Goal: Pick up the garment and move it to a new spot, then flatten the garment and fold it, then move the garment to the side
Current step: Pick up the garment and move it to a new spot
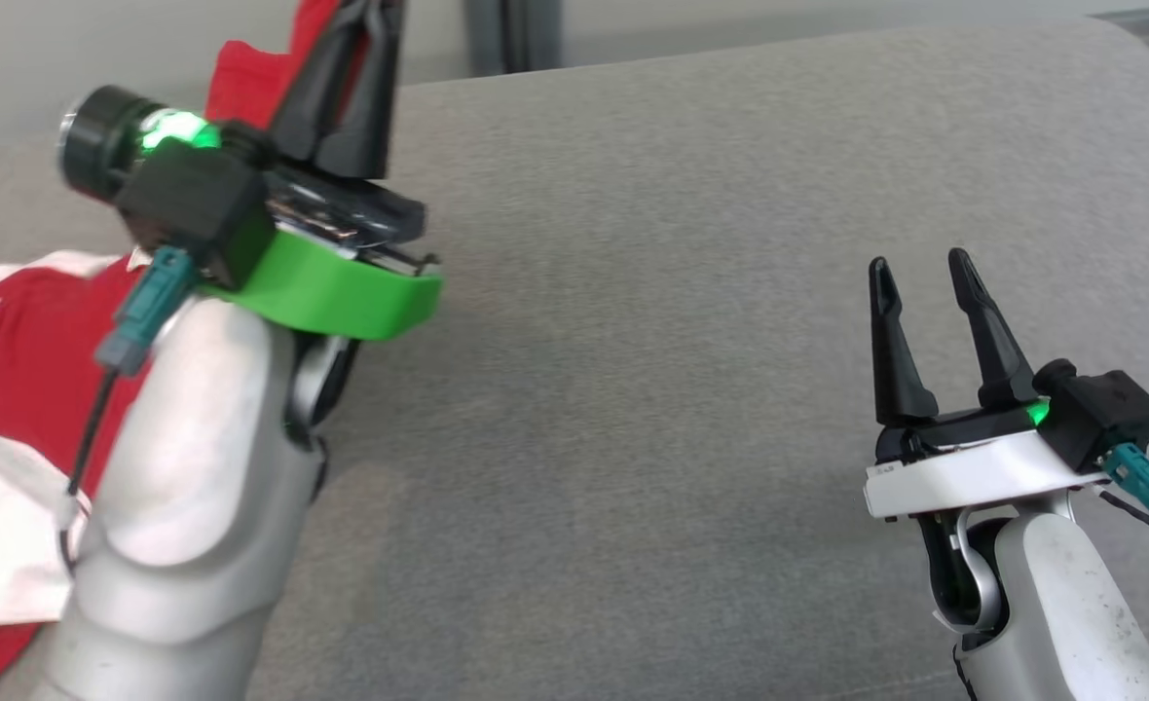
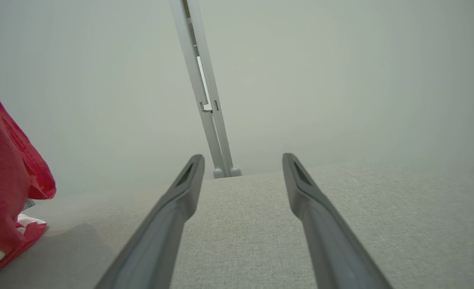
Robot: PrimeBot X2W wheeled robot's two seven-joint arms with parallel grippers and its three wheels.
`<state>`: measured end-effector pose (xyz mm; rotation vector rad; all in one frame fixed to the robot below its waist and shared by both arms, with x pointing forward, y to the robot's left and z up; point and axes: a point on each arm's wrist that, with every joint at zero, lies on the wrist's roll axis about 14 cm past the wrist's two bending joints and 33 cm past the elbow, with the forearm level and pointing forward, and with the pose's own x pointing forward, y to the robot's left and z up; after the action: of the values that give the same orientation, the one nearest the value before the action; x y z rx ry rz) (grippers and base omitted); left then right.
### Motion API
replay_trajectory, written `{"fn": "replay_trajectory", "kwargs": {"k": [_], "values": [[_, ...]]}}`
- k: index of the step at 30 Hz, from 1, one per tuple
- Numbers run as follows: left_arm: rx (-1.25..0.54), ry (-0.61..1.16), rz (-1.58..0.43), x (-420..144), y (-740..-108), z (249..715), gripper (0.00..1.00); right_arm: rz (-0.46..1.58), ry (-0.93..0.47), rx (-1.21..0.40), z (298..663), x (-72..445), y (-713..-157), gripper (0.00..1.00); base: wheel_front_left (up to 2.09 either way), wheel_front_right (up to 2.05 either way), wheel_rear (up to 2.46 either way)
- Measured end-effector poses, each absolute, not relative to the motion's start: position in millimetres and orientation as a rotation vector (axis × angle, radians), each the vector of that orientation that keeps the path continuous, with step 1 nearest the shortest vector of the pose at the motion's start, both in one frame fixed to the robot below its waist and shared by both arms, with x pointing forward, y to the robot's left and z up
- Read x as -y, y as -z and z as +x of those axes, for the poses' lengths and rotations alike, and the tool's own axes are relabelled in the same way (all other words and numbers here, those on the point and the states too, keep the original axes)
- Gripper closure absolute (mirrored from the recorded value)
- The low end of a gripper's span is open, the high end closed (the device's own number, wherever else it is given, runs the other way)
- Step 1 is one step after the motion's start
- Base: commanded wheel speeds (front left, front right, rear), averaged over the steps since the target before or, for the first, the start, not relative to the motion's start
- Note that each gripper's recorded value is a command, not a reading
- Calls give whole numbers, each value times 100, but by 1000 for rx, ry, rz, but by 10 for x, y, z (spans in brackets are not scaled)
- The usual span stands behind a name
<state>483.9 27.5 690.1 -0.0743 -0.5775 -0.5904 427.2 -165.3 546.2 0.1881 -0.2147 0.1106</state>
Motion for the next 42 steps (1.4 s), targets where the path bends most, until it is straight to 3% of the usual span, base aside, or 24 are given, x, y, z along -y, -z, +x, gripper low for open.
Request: {"fn": "replay_trajectory", "kwargs": {"k": [8, 18, 19, 20, 31, 42], "values": [[526, 844, -196, 813, -6774, 4748, 100, 173, 35, 219, 4068, 2173, -5476, 0, 0, 0, 0], [472, 1051, -323, 1669, -6686, 4542, 100, 151, 178, 194, 3773, 2627, -5421, 0, 0, 0, 0], [444, 1075, -322, 1757, -6597, 4506, 55, 145, 190, 190, 3747, 2664, -5412, 0, 0, 0, 0], [409, 1094, -318, 1836, -6486, 4483, 0, 141, 203, 187, 3723, 2702, -5403, 0, 0, 0, 0], [311, 1008, -326, 1623, -6185, 4616, 0, 120, 168, 161, 3809, 2589, -5317, 0, 0, 0, 0], [243, 620, -232, 170, -5788, 4830, 0, 119, -53, 174, 4064, 1854, -5341, 0, 0, 0, 0]]}}
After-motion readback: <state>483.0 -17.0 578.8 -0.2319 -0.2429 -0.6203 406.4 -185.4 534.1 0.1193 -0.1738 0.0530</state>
